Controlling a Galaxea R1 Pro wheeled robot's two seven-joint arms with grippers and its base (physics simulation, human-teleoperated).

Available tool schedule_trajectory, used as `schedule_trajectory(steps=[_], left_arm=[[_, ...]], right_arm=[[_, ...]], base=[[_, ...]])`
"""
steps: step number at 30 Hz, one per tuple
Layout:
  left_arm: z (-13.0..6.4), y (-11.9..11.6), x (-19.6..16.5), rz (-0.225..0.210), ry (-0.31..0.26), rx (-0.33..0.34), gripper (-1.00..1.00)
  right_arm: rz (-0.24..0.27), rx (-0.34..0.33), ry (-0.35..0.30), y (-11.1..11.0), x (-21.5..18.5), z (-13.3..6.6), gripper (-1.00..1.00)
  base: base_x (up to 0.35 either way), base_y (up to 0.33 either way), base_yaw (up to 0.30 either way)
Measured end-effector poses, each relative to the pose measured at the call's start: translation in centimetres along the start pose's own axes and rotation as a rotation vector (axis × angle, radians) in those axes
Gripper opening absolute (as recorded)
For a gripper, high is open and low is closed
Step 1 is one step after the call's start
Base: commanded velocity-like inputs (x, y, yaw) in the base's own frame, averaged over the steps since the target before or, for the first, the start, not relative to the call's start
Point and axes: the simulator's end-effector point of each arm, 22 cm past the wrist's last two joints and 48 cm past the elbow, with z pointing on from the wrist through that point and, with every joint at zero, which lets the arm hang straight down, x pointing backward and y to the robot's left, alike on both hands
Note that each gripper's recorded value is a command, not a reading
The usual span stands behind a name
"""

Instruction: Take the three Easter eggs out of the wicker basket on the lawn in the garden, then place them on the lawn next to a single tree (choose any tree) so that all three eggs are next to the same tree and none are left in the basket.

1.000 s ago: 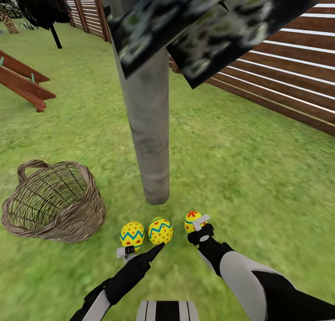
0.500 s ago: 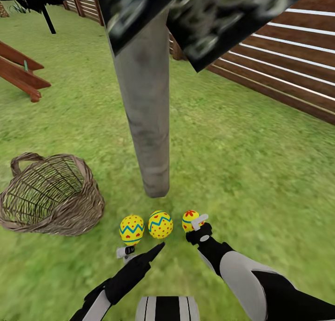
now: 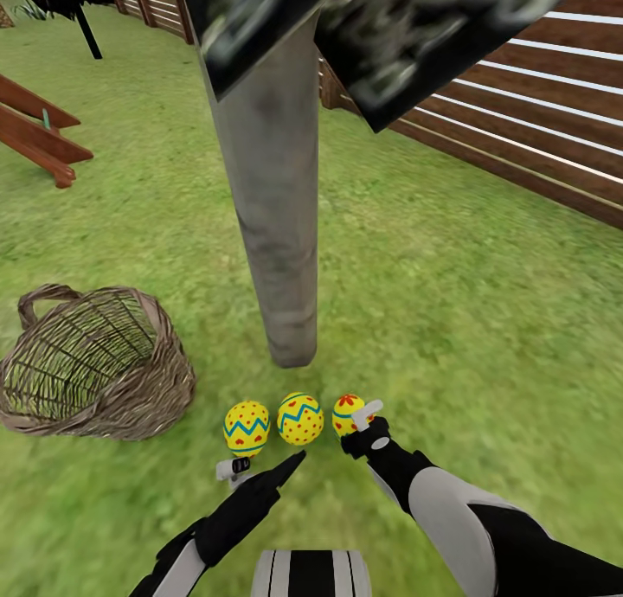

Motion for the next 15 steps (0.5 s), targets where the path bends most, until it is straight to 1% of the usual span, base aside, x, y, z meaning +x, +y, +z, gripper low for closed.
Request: schedule_trajectory(steps=[9, 15], left_arm=[[0.0, 0.0, 0.0, -0.001, 0.001, 0.001, 1.00], [-0.3, 1.1, 0.4, -0.019, 0.000, -0.020, 1.00]], right_arm=[[0.002, 0.011, -0.002, -0.3, -0.1, 0.0, -1.00], [0.008, 0.040, 0.028, -0.7, 1.2, 0.8, -1.00]], base=[[0.000, 0.000, 0.000], [0.000, 0.000, 0.000]])
